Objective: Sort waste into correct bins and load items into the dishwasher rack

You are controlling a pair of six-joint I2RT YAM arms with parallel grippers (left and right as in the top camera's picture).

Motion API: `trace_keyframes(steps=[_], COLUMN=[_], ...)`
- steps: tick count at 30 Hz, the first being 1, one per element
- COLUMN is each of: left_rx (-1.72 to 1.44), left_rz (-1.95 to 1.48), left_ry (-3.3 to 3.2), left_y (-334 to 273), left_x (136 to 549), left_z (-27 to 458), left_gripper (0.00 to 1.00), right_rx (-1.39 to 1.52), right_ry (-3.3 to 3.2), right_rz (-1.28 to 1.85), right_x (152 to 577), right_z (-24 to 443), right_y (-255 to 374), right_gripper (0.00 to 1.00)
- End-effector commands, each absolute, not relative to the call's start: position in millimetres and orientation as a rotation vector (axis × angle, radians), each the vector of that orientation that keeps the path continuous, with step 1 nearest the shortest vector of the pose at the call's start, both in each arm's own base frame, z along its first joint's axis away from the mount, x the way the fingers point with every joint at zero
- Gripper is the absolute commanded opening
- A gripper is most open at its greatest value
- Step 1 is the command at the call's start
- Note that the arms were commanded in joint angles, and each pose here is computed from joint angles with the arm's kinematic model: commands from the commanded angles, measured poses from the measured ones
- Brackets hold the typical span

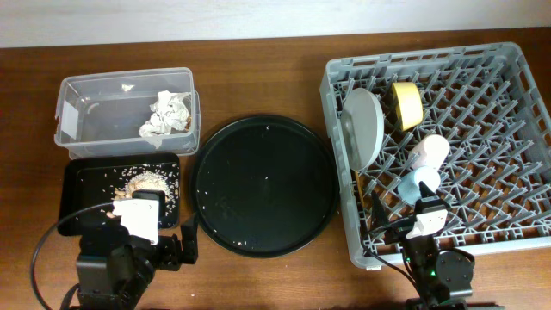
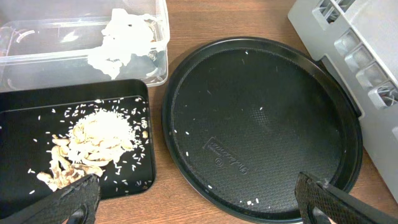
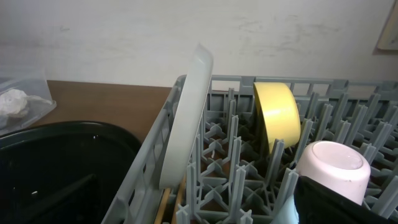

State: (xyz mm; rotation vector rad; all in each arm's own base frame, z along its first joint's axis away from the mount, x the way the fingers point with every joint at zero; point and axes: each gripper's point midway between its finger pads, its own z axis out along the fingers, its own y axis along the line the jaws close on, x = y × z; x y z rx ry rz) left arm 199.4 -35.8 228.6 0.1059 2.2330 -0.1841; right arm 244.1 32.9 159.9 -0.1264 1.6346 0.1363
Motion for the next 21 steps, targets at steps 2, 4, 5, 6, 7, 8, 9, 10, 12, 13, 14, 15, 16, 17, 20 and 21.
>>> trace_keyframes(steps=[2, 4, 5, 6, 7, 8, 9, 10, 12, 13, 14, 15, 16, 17, 20, 21], left_rx=[0.081, 0.07, 0.07, 0.07, 0.071, 0.071, 0.071, 0.071, 0.067, 0.053, 0.035, -0.016, -0.034, -0.018, 0.026, 0.026], left_rz=[-0.171, -0.149, -0.152, -0.154, -0.157, -0.16, -0.162, -0.164, -0.165, -0.153, -0.137, -0.091, -0.068, -0.074, -0.119, -0.119], left_ry=[2.233, 2.212, 2.166, 2.114, 2.03, 1.951, 1.892, 1.829, 1.633, 1.528, 1.483, 1.492, 1.537, 1.632, 1.652, 1.652], left_y=[-32, -28, -28, -29, -29, -30, -30, -31, -32, -29, -26, -15, -11, -14, -23, -23], left_x=[195, 191, 191, 194, 201, 207, 213, 218, 236, 242, 245, 245, 246, 246, 245, 245], left_z=[226, 219, 207, 202, 193, 187, 182, 181, 188, 195, 196, 196, 184, 161, 156, 156], left_gripper=[0.99, 0.99, 0.99, 0.99, 0.99, 0.99, 0.99, 0.99, 0.99, 0.99, 0.99, 0.99, 0.99, 0.99, 0.99, 0.99], right_rx=[-0.117, -0.117, -0.117, -0.117, -0.117, -0.117, -0.117, -0.117, -0.117, -0.117, -0.117, -0.117, -0.117, -0.117, -0.117, -0.117], right_ry=[1.64, 1.64, 1.64, 1.64, 1.64, 1.64, 1.64, 1.64, 1.64, 1.64, 1.64, 1.64, 1.64, 1.64, 1.64, 1.64], right_rz=[0.138, 0.138, 0.138, 0.138, 0.138, 0.138, 0.138, 0.138, 0.138, 0.138, 0.138, 0.138, 0.138, 0.138, 0.138, 0.138], right_x=[244, 244, 244, 244, 244, 244, 244, 244, 244, 244, 244, 244, 244, 244, 244, 244], right_z=[157, 157, 157, 157, 157, 157, 157, 157, 157, 157, 157, 157, 157, 157, 157, 157], right_y=[32, 32, 32, 32, 32, 32, 32, 32, 32, 32, 32, 32, 32, 32, 32, 32], right_gripper=[0.99, 0.99, 0.99, 0.99, 0.99, 0.99, 0.99, 0.99, 0.99, 0.99, 0.99, 0.99, 0.99, 0.99, 0.99, 0.99])
